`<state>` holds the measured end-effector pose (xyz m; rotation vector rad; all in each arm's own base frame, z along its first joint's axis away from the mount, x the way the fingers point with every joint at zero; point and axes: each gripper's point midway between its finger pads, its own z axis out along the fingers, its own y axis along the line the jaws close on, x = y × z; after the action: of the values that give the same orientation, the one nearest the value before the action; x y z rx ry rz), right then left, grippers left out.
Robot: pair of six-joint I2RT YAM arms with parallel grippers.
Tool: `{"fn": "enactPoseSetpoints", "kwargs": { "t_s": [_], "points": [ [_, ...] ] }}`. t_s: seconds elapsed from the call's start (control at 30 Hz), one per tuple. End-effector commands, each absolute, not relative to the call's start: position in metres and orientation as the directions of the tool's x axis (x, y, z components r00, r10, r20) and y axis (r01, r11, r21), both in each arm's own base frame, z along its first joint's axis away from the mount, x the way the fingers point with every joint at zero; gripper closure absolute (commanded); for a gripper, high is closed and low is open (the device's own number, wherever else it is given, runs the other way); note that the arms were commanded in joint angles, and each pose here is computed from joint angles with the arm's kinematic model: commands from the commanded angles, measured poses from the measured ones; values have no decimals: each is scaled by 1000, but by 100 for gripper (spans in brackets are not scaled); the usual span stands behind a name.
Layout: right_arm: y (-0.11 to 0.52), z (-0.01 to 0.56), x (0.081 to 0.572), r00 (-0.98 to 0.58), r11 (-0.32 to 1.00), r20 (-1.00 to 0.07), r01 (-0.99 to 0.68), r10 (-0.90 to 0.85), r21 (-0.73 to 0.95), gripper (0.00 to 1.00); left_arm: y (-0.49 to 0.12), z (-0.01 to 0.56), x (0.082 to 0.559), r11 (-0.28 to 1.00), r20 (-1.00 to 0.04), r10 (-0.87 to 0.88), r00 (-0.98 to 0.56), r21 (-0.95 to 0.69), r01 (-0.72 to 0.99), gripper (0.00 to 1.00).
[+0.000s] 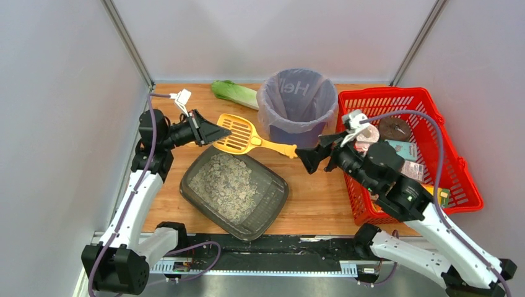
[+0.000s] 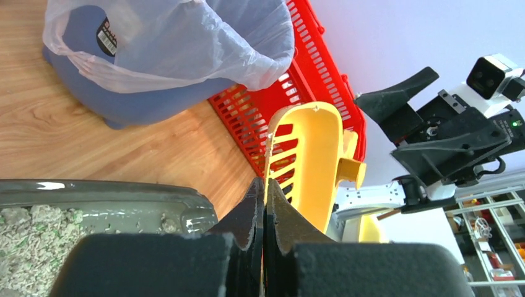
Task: Clean the litter box
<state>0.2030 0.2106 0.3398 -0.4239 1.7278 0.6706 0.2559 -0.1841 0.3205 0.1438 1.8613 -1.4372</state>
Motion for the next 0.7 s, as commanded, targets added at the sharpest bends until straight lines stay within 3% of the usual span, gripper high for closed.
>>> {"fn": "enactPoseSetpoints", "kwargs": {
  "t_s": [0.0,0.17,0.47,0.67],
  "points": [
    [233,368,183,-372,557,-875,-675,310,484,0,-185,341,250,299,-648,-380,-660,-761,575,100],
    [240,371,181,-424,454,-836,-704,348,546,4,-185,339,247,299,-639,-380,-669,-769,565,100],
    [263,370,180,-502,309,-776,-722,382,619,25,-185,339,244,298,-642,-381,-666,-767,569,100],
    [270,365,181,-533,272,-753,-714,386,645,54,-184,334,246,316,-661,-373,-651,-750,580,100]
  ]
}}
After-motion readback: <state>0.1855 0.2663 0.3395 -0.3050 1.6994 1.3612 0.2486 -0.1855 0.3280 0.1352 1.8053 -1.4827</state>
